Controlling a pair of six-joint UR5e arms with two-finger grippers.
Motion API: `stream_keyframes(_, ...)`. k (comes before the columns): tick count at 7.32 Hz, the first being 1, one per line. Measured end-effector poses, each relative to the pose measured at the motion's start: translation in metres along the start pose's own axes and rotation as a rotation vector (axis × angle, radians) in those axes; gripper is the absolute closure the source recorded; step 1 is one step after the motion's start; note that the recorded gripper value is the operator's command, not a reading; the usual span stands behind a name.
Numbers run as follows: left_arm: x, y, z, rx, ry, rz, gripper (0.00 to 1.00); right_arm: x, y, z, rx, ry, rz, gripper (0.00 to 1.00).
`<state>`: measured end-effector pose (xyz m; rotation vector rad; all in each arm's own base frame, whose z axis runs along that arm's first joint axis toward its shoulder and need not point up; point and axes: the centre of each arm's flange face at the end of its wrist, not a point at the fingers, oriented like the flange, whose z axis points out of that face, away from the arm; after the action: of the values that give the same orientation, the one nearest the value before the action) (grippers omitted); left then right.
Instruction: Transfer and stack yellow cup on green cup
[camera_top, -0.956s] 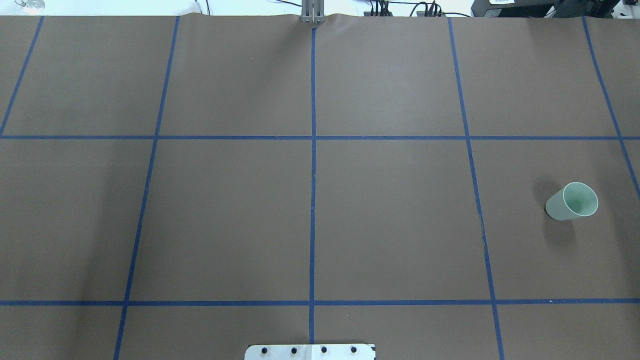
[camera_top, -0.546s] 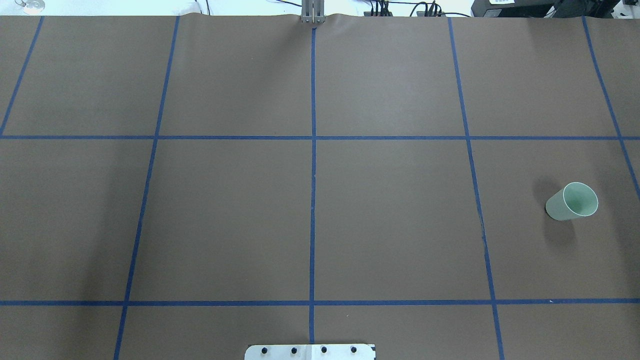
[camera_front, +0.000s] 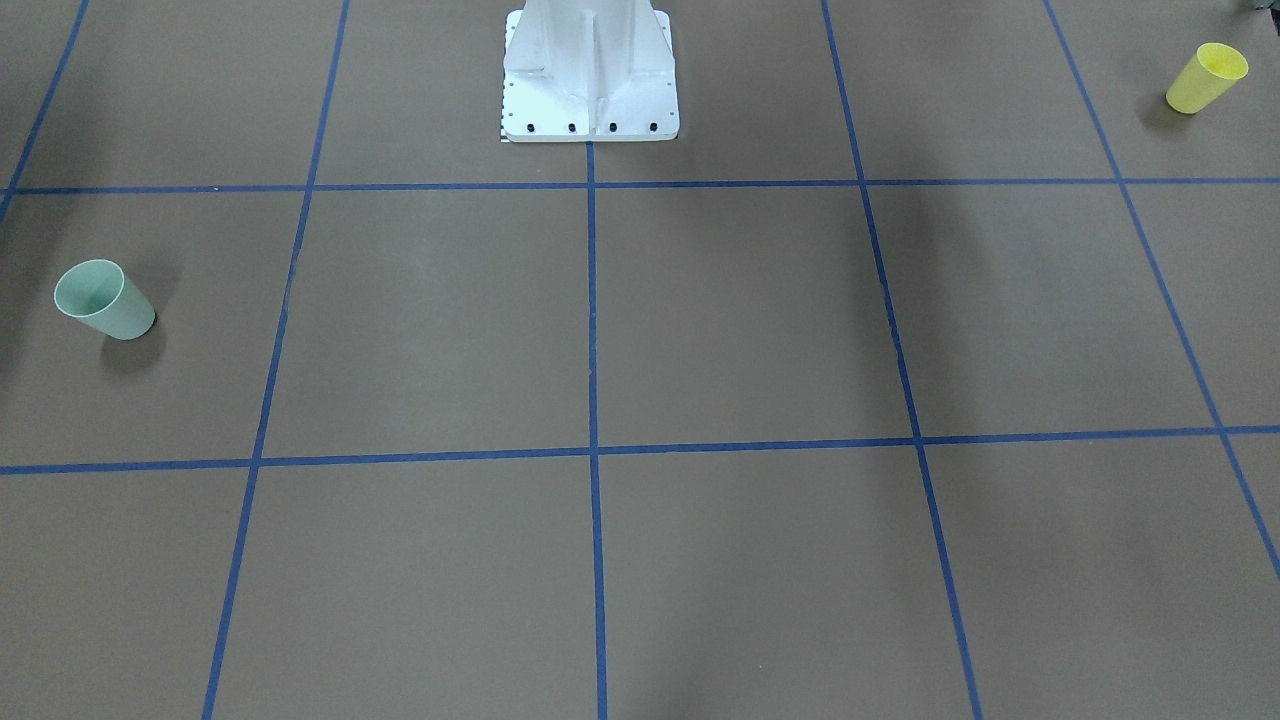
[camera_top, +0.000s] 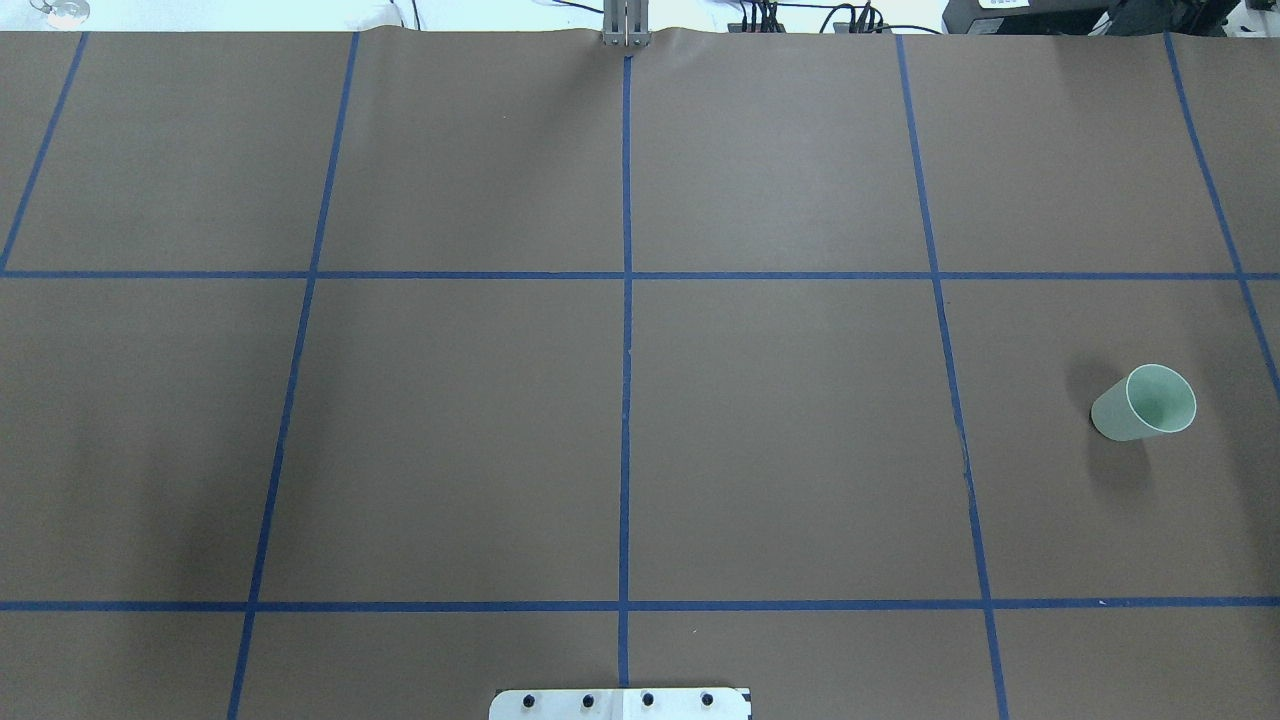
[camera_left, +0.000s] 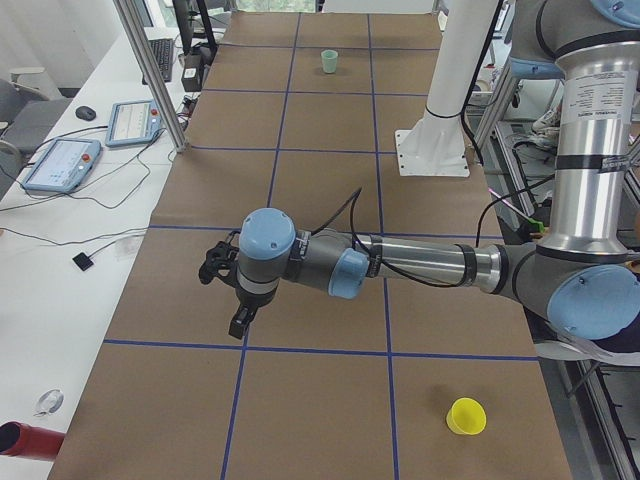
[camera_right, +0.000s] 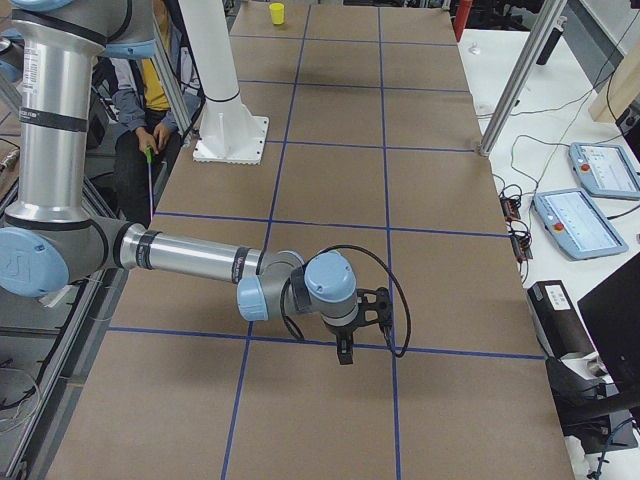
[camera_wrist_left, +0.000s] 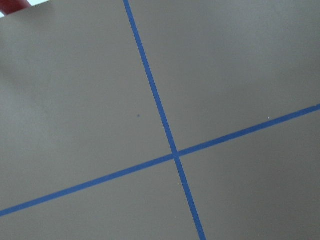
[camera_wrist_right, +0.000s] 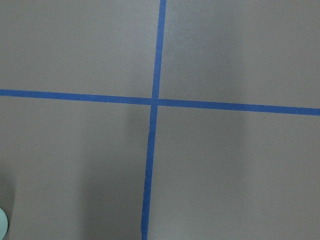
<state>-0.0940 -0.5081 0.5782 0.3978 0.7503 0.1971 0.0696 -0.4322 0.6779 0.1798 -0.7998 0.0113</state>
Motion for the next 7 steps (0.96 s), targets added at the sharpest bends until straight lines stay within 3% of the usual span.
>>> stream_keyframes(4, 0.028, -0.031, -0.030, 0.105, -0.009, 0.038, 0.00, 0.002, 0.004, 0.002, -0.007, -0.001, 0.006, 0.00)
stream_keyframes(7, 0.049, -0.037, -0.053, 0.160, -0.012, -0.103, 0.00, 0.011, 0.020, 0.010, -0.022, -0.001, 0.017, 0.00)
